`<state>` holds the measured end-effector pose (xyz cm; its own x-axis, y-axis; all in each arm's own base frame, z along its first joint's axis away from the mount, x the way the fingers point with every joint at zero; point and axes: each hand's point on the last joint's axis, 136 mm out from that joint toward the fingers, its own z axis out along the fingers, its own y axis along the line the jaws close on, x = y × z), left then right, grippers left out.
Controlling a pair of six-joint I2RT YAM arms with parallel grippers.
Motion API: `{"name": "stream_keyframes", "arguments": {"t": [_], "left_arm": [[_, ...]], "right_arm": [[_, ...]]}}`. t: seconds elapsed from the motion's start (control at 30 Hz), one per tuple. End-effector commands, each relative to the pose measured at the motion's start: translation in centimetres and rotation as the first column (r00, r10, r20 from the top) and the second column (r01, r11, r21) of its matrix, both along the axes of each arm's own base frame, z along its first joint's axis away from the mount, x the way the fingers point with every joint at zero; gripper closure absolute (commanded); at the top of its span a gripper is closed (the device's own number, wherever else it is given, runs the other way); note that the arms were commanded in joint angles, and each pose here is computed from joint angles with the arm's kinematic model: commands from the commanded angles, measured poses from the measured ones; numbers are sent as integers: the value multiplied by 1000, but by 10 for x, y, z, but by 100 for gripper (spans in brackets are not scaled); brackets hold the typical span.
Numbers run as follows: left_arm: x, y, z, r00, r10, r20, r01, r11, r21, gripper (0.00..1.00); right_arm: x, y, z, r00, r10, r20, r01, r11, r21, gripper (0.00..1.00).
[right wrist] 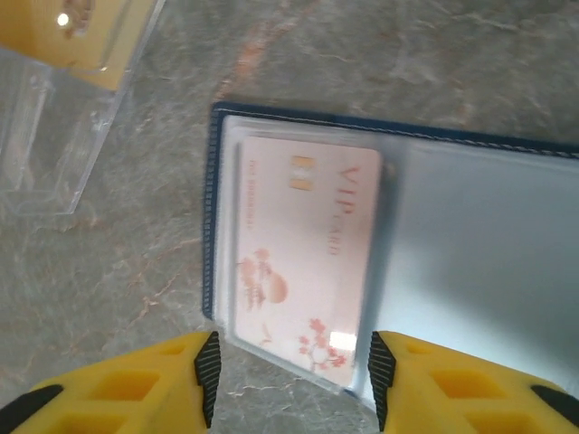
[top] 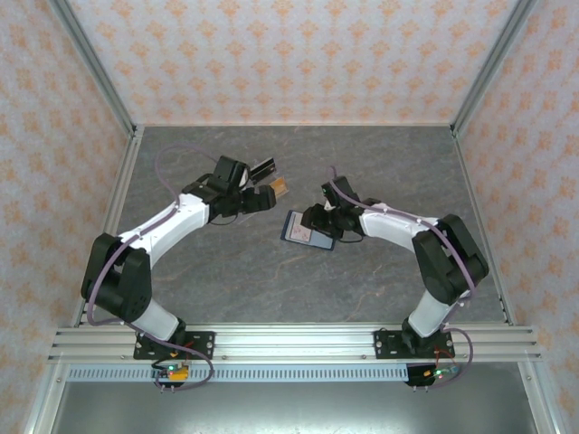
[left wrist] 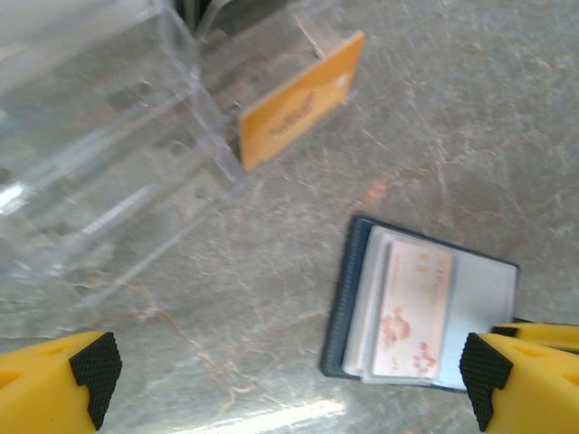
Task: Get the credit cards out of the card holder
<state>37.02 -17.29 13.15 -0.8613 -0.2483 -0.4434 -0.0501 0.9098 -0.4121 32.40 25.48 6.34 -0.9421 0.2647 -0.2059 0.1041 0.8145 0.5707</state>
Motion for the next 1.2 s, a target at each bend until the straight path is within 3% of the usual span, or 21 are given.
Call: {"name": "stream_keyframes", "arguments": {"t": [0.0,0.17,0.33,0.5,0.77,1.17], "left_arm": [[1,-28,-7,1000,-19,-20,18,998,-67,1],[2,-55,-23,996,-58,-65,52,994,-96,8],[5,-75,-40,987,-84,-137,69,992,-110,27],[7,-90,-53,980,-104,-167,87,991,-105,36],[10,-96,-78,972,-99,-214,85,994,-70,64],[12,-87,-103,967,-45,-250,46,999,-2,79]], "right_arm": [[15,3,0,991,-133,-14,134,988,81,56],[18,4,-10,987,-156,-46,159,984,84,62],[20,-2,-19,982,-178,-56,181,982,54,66],[22,-8,-24,981,-187,-62,189,982,29,69],[24,-2,-32,985,-154,-82,159,986,49,77],[26,-1,-30,987,-143,-70,148,986,77,79]]}}
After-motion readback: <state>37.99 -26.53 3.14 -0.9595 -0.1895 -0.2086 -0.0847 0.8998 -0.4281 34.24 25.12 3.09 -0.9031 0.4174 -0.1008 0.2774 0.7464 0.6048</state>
